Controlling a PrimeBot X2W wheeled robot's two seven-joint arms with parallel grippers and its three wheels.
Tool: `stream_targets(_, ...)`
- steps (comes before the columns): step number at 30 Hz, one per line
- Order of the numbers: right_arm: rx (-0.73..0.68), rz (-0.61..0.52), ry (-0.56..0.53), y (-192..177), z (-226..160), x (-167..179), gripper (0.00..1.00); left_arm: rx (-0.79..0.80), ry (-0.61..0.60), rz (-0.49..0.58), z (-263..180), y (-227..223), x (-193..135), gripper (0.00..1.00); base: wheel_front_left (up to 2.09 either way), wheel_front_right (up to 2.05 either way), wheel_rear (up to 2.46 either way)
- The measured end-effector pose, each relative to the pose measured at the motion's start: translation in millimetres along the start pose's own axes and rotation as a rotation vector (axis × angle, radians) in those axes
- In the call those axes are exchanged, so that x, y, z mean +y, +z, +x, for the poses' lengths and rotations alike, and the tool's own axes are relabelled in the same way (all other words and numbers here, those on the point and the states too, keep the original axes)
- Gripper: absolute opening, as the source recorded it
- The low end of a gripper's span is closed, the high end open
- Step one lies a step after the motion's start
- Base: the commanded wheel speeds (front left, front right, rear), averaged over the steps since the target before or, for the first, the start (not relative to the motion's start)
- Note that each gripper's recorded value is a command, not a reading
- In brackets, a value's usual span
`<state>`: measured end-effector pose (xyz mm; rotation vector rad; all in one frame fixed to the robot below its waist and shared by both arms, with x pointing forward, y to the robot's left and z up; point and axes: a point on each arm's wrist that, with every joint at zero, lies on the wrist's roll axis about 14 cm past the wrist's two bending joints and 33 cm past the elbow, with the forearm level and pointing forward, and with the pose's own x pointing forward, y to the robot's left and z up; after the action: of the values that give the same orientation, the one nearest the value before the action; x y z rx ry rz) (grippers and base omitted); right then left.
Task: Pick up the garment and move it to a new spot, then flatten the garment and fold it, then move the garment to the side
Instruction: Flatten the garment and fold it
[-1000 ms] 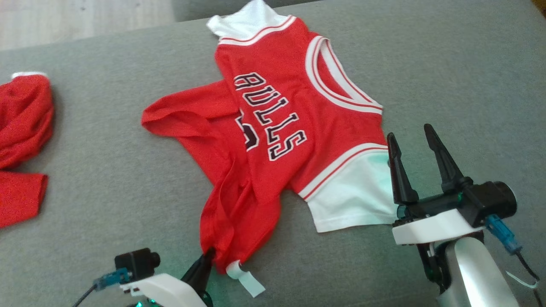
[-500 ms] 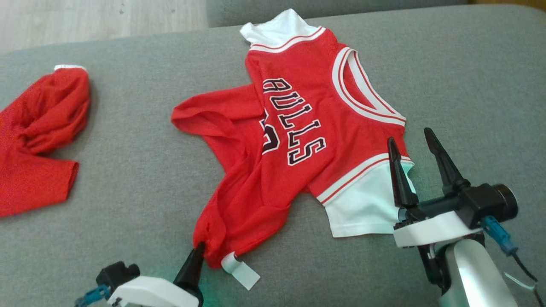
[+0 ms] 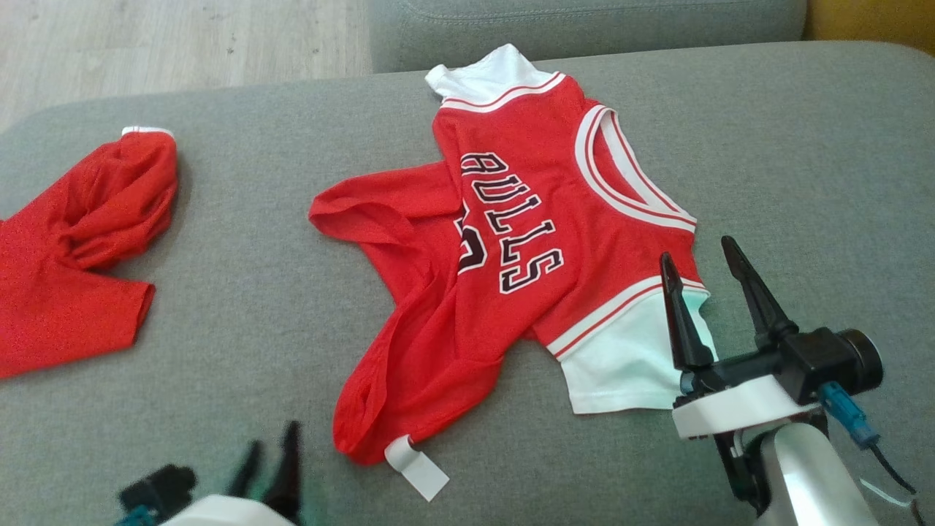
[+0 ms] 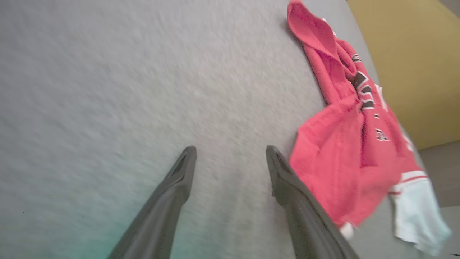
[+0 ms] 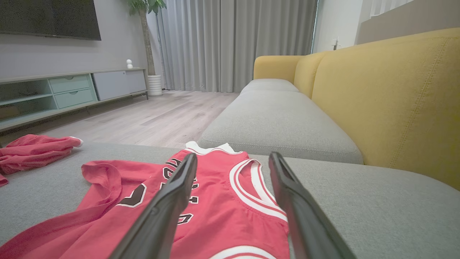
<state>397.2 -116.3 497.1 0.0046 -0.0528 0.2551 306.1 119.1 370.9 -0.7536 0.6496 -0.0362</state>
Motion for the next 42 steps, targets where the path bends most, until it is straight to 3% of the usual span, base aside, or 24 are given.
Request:
stream_targets(3,0.000,-0.001,-0.005,0.3,-2.5,-1.2,1.00,-0.073,0.053,0.177,-4.6,21.6,16.4,1.00,0.00,0.00,0.00)
stream_targets(5,0.004,-0.001,-0.008,-0.7,-5.2,-1.7,1.00,-0.093,0.001,0.250,-6.4,27.1,1.8,1.00,0.00,0.00,0.00)
stream_targets(9,0.008,-0.001,-0.015,-1.9,-6.9,-3.8,1.00,-0.015,-0.218,0.282,-10.5,4.3,-62.4,1.00,0.00,0.00,0.00)
stream_targets(13,0.015,0.003,-0.020,-4.1,-8.2,-4.9,1.00,0.100,-0.292,0.317,-12.6,-21.8,-85.5,1.00,0.00,0.00,0.00)
stream_targets(26,0.032,0.022,-0.066,-9.6,-15.2,-18.3,1.00,0.159,-0.134,0.384,15.8,-30.1,-47.2,1.00,0.00,0.00,0.00)
stream_targets(36,0.024,0.022,-0.069,-7.4,-13.8,-19.7,1.00,0.165,-0.128,0.359,12.8,-27.1,-41.8,0.98,0.00,0.00,0.00)
stream_targets(37,0.026,0.023,-0.066,-8.1,-12.7,-18.6,1.00,0.162,-0.119,0.353,12.9,-25.3,-39.2,0.31,0.00,0.00,0.00)
stream_targets(38,0.026,0.023,-0.064,-8.5,-12.3,-18.1,1.00,0.163,-0.114,0.339,13.0,-24.6,-37.9,0.00,0.00,0.00,0.00)
stream_targets(42,0.027,0.024,-0.057,-8.8,-10.7,-16.0,1.00,0.170,-0.095,0.309,12.2,-24.6,-31.4,0.00,0.00,0.00,0.00)
